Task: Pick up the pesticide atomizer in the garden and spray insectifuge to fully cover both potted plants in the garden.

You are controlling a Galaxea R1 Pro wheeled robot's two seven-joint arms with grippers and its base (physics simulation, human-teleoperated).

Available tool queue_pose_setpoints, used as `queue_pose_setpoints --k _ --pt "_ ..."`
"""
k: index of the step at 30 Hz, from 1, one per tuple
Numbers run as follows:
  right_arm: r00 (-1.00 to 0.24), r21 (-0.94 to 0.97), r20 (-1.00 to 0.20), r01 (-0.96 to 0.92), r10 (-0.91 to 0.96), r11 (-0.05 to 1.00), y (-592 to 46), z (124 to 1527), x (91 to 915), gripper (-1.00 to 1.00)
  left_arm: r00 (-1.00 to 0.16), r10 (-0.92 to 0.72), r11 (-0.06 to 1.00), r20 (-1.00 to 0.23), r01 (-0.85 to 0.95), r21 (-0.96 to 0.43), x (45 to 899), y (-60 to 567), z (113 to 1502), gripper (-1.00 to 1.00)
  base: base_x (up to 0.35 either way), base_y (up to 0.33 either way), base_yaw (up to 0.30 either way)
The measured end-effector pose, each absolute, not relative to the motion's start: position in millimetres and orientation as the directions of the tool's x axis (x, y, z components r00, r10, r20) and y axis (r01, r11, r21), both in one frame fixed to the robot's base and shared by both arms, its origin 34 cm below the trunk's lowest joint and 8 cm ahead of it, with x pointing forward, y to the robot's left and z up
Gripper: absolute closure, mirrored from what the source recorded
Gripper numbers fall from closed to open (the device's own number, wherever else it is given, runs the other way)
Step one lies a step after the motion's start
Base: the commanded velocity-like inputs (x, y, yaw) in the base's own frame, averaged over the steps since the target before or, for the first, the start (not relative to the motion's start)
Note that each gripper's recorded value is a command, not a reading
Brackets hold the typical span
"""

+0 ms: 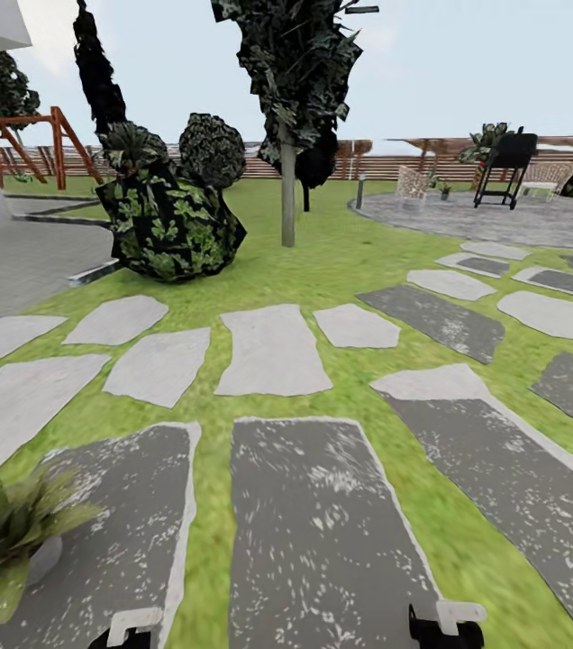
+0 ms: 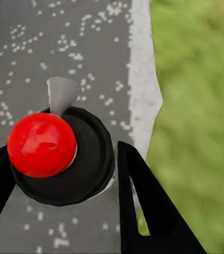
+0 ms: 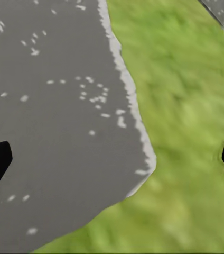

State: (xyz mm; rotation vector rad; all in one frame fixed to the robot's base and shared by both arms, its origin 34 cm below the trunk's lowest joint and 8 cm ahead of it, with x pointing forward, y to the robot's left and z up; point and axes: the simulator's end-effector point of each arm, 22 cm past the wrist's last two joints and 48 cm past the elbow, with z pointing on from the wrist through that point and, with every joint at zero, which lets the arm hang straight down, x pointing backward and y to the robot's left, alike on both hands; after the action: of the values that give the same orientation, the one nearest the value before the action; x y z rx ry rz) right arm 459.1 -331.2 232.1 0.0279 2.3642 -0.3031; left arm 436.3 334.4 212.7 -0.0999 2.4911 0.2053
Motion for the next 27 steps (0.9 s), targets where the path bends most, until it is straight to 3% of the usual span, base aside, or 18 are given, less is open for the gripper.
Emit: queue_pose_setpoints --k 10,27 --pt "-0.726 -0.210 -0.684 0.107 -0.067 0.972 -331.2 232.1 459.1 -1.00 -0.799 -0.023 0.985 -0.601 -0.122 0.125 436.3 335.6 212.9 1.00 0.294 -0.161 -0.300" --pt "-0.726 -0.209 -0.684 0.107 -0.067 0.972 -331.0 232.1 459.1 -1.00 -0.799 -0.023 0.984 -0.601 -0.123 0.126 436.3 336.3 213.0 1.00 0.334 -0.009 -0.300"
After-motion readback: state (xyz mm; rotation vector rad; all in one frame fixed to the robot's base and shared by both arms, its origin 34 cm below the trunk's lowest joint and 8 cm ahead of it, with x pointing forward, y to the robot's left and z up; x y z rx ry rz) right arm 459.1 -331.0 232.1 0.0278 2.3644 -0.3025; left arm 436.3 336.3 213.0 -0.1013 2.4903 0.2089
